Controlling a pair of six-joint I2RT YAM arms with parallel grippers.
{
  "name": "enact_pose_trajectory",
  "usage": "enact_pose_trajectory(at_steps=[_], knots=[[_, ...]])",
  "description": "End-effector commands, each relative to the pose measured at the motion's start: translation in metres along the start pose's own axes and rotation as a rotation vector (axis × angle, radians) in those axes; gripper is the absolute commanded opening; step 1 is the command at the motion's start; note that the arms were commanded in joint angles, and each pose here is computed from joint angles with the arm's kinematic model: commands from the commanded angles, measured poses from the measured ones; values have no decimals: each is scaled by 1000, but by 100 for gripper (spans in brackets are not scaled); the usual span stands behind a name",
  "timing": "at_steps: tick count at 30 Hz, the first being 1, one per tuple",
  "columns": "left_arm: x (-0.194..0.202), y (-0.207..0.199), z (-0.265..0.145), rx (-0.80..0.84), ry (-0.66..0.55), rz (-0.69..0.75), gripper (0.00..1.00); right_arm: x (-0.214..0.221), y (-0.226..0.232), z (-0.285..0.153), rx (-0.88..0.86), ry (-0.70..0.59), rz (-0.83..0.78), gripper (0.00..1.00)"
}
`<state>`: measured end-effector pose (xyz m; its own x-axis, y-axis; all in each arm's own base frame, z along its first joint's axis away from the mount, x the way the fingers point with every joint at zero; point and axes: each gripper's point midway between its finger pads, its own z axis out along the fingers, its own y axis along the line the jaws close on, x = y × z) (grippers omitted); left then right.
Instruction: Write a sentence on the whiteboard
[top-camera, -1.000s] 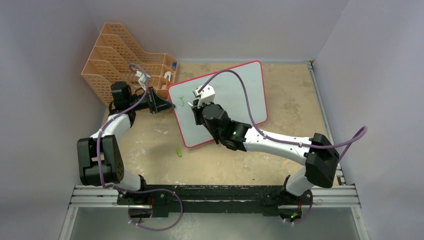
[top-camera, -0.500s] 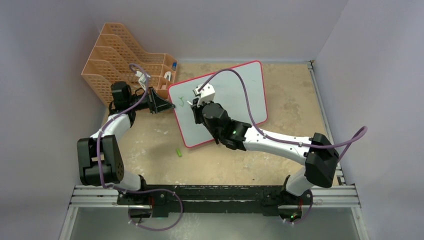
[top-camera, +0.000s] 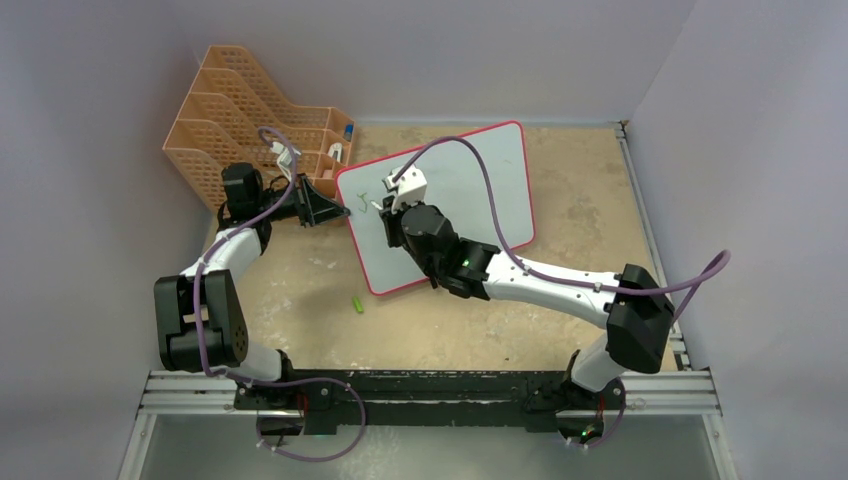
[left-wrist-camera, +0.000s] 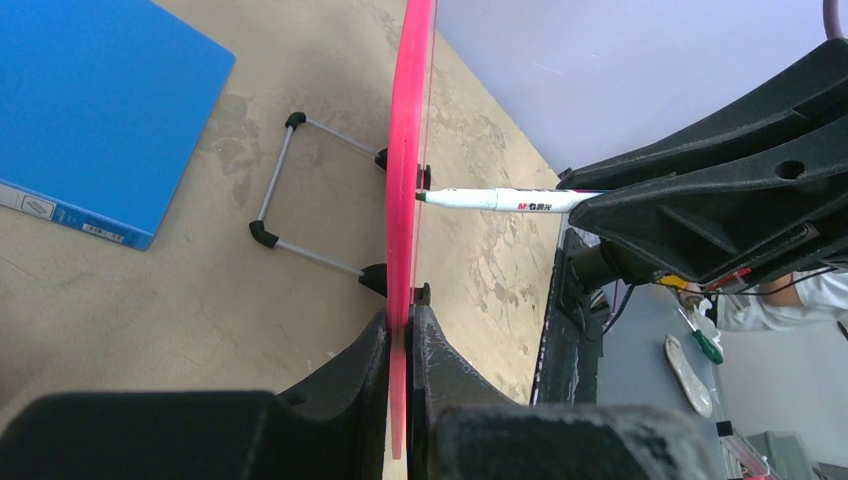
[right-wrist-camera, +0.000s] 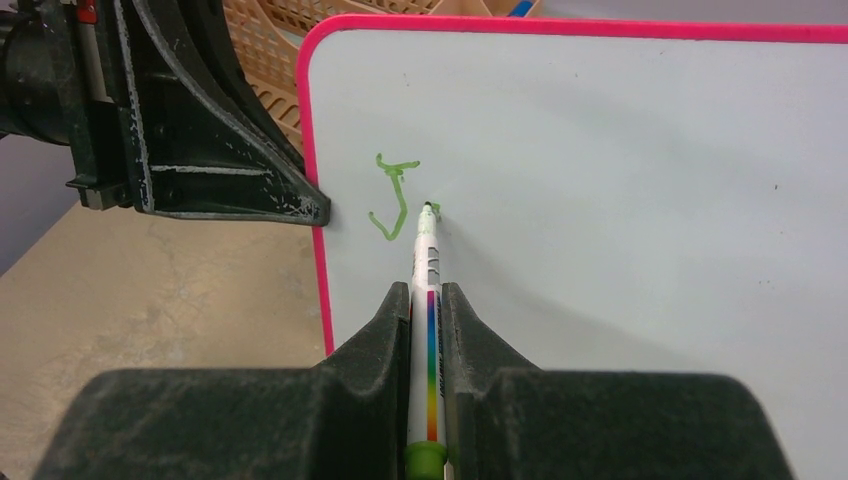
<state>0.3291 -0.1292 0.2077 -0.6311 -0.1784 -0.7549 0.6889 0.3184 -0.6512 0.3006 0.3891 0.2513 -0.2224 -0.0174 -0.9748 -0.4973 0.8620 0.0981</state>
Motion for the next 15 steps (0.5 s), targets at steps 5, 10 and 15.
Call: enact_pose_trajectory(at_steps=[5, 10, 15], knots=[[-8, -14, 3, 41, 11, 56, 0, -14, 10, 5, -33, -22, 20, 0], [-8, -14, 3, 40, 11, 57, 0, -10, 11, 3, -44, -7, 17, 0], [-8, -14, 4, 39, 10, 56, 0, -6, 8, 1, -39, 8, 13, 0]])
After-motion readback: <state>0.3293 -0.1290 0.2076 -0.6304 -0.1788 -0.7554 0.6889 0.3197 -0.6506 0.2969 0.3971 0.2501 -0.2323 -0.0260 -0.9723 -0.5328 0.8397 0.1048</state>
